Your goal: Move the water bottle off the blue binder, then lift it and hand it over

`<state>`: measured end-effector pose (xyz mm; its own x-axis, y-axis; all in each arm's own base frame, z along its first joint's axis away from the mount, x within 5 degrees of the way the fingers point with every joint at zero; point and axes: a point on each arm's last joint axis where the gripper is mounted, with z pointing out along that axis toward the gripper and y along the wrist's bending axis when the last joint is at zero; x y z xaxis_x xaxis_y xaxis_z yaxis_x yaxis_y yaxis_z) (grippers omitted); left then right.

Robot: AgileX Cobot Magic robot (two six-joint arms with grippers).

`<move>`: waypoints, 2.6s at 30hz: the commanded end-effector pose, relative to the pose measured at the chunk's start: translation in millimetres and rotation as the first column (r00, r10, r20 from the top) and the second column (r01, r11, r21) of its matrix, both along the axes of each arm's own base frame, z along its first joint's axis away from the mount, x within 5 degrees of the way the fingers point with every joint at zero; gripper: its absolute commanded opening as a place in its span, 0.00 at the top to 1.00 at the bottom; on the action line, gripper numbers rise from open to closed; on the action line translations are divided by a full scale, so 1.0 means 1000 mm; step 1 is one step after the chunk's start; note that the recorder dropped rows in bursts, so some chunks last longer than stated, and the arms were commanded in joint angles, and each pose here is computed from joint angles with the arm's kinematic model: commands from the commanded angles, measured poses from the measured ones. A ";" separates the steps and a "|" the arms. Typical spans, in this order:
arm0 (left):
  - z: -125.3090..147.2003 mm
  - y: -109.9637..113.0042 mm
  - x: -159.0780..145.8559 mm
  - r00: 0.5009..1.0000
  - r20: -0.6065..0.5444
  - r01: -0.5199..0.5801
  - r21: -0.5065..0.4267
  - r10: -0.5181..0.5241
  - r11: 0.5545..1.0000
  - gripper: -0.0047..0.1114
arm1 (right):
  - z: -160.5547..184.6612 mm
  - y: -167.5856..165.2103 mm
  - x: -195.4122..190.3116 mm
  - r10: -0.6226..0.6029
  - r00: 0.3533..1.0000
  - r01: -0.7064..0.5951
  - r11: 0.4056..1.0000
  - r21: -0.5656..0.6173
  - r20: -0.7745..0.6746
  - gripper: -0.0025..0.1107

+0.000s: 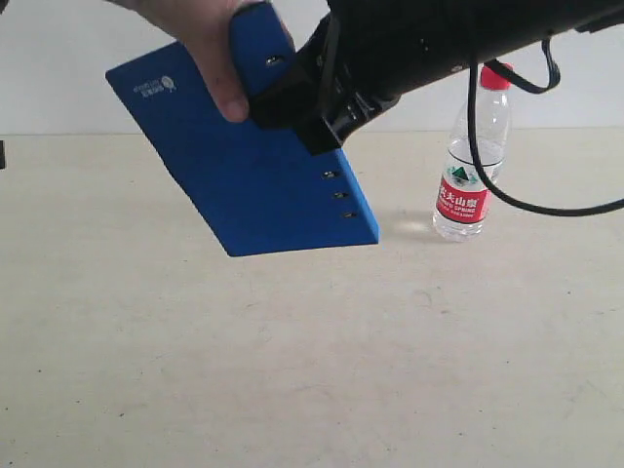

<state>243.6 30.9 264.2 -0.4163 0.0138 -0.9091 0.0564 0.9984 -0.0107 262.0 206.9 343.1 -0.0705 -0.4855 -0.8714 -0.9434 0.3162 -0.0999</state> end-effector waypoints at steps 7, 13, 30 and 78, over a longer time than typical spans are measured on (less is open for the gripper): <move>0.032 -0.001 -0.053 0.980 0.165 -0.124 0.053 0.114 0.991 0.92 | 0.012 0.003 -0.006 0.049 0.999 -0.049 0.998 0.027 -0.023 0.83; 0.037 -0.006 -0.074 0.967 0.229 -0.131 0.052 0.116 0.990 0.92 | 0.011 0.003 -0.009 0.060 0.996 -0.058 0.998 0.032 -0.066 0.53; 0.028 -0.002 -0.132 0.896 0.346 -0.315 0.048 0.280 0.948 0.92 | 0.091 -0.073 -0.084 -0.253 0.961 0.258 0.966 -0.031 0.116 0.79; 0.035 -0.038 -0.152 0.873 0.486 0.028 0.013 -0.031 1.000 0.92 | -0.132 -0.175 -0.203 -0.638 0.728 0.640 0.499 0.584 -0.253 0.98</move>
